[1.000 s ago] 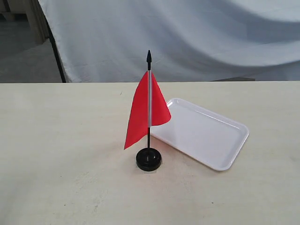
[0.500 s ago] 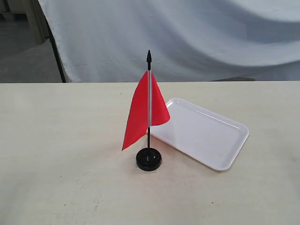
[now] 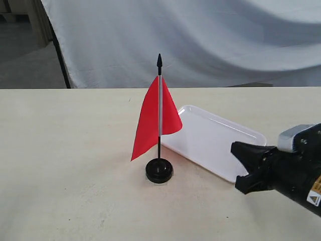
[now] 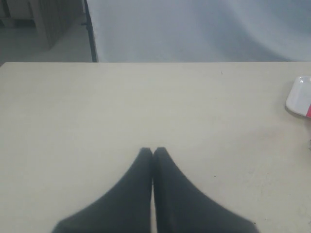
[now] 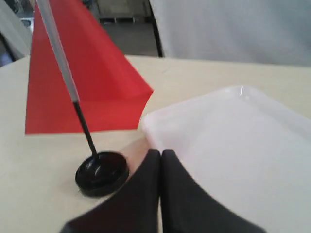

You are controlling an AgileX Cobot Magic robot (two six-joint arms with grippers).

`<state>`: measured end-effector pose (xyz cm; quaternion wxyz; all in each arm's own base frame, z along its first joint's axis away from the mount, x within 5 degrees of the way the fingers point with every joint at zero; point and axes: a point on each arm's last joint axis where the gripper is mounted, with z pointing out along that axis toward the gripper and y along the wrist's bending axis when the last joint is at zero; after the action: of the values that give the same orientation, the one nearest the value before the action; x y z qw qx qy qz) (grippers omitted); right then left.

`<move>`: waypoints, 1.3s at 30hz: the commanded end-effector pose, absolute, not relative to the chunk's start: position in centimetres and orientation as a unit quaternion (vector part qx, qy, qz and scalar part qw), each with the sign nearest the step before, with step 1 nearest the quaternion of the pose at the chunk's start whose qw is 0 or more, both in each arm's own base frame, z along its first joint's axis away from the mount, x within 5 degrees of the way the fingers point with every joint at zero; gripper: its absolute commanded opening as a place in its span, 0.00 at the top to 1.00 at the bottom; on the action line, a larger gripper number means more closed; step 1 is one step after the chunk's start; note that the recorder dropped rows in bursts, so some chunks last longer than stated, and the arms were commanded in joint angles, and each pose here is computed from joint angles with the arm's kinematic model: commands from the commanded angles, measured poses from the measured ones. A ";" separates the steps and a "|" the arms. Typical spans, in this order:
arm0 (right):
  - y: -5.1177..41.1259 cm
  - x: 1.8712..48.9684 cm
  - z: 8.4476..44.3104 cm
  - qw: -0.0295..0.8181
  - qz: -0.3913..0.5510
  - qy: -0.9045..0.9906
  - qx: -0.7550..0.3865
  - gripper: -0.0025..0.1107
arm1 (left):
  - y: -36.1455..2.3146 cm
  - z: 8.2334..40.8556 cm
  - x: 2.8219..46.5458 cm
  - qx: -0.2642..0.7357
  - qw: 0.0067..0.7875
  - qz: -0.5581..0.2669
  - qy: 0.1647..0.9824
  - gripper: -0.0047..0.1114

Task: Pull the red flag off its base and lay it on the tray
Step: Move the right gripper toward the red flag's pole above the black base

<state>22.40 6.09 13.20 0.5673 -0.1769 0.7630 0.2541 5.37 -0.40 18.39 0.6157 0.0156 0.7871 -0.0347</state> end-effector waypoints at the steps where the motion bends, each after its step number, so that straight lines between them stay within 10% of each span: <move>1: 7.4 23.0 11.1 0.533 0.288 0.759 -0.236 0.98 | -0.4 18.4 5.4 0.018 0.618 -0.036 0.786 0.96; 16: 11.8 21.7 12.4 0.542 0.313 0.721 -0.297 0.92 | -0.4 18.4 5.4 0.018 0.618 -0.036 0.786 0.96; 24: 12.6 22.0 12.6 0.562 0.293 0.715 -0.295 0.06 | -0.4 18.4 5.4 0.018 0.618 -0.036 0.786 0.96; 39: 16.8 27.3 14.4 0.559 0.206 0.751 -0.284 0.38 | -0.4 18.4 5.4 0.018 0.618 -0.036 0.786 0.96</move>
<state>26.48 16.82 13.97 0.5563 -0.3038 0.7414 0.2205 5.37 -0.40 18.39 0.6157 0.0156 0.7871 -0.0347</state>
